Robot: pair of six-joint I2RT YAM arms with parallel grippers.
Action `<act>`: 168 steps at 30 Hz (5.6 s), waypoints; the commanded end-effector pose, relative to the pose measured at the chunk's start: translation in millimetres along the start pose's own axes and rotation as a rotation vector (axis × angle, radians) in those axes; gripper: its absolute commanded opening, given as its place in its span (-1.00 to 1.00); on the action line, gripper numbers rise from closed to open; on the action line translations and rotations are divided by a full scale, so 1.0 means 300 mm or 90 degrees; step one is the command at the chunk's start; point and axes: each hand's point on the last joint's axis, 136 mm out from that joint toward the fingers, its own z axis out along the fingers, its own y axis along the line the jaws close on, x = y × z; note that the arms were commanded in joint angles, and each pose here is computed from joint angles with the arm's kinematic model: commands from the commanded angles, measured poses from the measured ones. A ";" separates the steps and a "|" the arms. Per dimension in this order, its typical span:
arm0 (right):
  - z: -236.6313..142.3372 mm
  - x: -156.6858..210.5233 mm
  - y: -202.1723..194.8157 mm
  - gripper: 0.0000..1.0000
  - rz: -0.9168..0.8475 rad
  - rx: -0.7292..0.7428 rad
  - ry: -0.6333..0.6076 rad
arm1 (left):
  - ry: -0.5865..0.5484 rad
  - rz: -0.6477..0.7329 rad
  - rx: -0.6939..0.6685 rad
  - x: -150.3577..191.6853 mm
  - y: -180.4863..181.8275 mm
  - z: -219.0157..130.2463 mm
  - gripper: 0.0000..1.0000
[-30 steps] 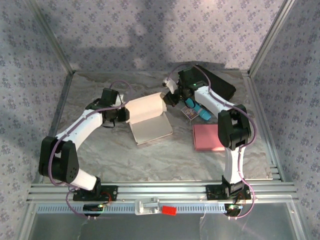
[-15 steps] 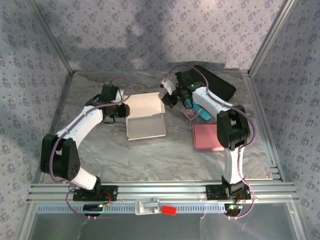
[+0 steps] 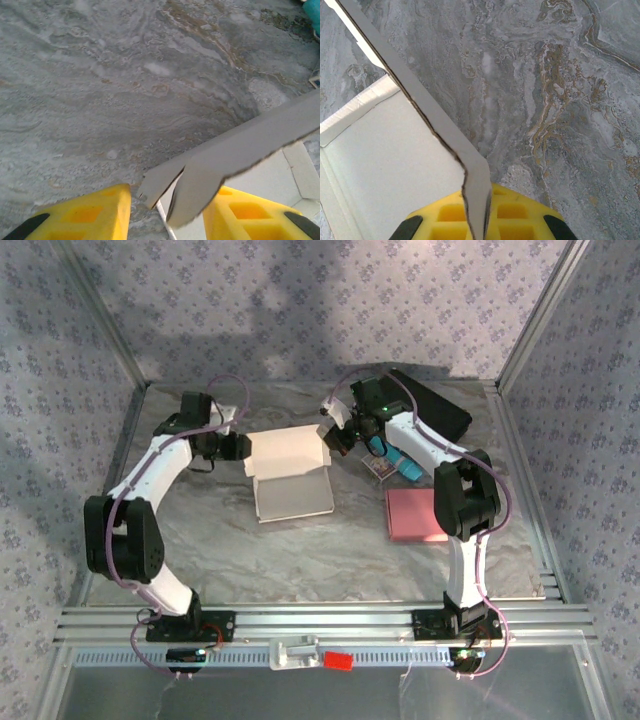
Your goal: Fold the paper box
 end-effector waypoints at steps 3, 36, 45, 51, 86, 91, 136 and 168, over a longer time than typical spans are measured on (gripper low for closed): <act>-0.005 -0.004 0.004 -1.00 -0.007 -0.005 0.009 | 0.034 0.019 0.038 0.009 -0.031 0.015 -0.30; 0.014 -0.171 -0.124 -1.00 0.281 0.338 -0.065 | -0.097 -0.172 -0.135 -0.188 0.008 0.003 -1.00; 0.036 -0.190 -0.165 -1.00 0.342 0.400 -0.128 | -0.142 -0.185 -0.078 -0.298 0.004 0.092 -1.00; 0.046 -0.210 -0.190 -1.00 0.378 0.394 -0.187 | -0.172 -0.197 -0.037 -0.325 0.003 0.137 -1.00; 0.066 -0.050 -0.077 -0.61 0.481 0.348 -0.228 | -0.228 -0.168 0.022 -0.104 -0.066 0.236 -1.00; 0.011 -0.040 0.015 -0.09 0.565 0.287 -0.168 | -0.215 -0.165 -0.009 -0.058 -0.049 0.238 -1.00; -0.062 0.057 -0.047 -0.09 1.105 0.024 0.097 | -0.185 -0.149 -0.047 0.071 -0.067 0.252 -1.00; 0.029 0.267 0.137 -0.36 1.010 0.052 0.199 | -0.083 -0.336 -0.030 0.311 -0.170 0.067 -0.29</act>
